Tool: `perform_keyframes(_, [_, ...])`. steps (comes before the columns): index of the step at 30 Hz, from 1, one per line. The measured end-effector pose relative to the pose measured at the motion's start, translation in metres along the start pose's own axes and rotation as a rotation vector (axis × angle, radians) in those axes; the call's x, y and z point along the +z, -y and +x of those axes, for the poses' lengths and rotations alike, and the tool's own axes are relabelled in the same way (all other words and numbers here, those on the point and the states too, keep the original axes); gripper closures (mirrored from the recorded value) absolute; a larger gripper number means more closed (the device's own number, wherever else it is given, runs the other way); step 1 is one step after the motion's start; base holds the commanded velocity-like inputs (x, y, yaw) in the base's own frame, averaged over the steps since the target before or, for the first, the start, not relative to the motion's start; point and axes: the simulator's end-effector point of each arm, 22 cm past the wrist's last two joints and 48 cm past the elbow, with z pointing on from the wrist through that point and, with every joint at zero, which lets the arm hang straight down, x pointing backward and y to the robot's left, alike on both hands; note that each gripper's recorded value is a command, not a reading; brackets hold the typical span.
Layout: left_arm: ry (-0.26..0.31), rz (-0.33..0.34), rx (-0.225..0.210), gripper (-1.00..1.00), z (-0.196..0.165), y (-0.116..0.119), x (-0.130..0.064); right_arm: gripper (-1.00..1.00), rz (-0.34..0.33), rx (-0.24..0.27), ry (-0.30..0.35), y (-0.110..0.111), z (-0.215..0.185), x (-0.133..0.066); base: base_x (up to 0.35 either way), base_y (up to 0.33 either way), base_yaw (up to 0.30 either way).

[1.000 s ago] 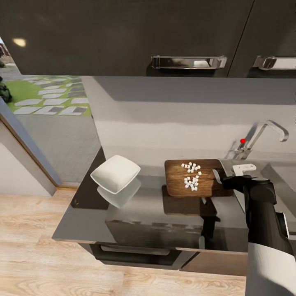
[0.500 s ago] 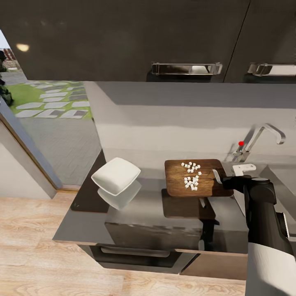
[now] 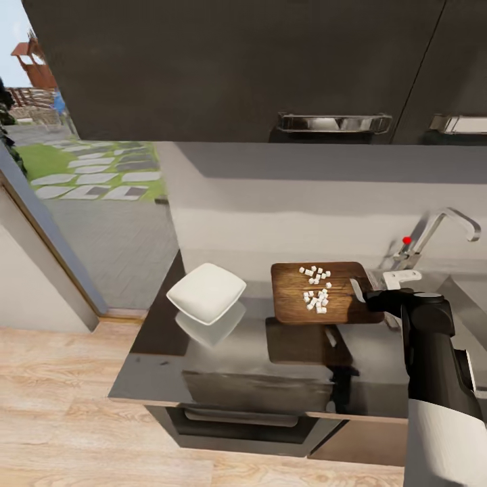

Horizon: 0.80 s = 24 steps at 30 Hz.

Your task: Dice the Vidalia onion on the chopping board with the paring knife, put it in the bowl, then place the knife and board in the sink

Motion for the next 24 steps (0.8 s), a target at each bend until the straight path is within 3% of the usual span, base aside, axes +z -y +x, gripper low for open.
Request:
perform_keyframes(16, [0.025,0.0,-0.002,-1.0,-0.007,0.0,0.004,1.0,0.004,0.003,0.023,0.003,-0.011,-0.011,0.004,0.301,0.0])
perform_keyframes(24, [0.038,0.0,-0.004,-1.0,-0.011,0.0,0.005,1.0,0.006,0.005,0.036,0.005,-0.016,-0.017,0.148,0.279,0.0])
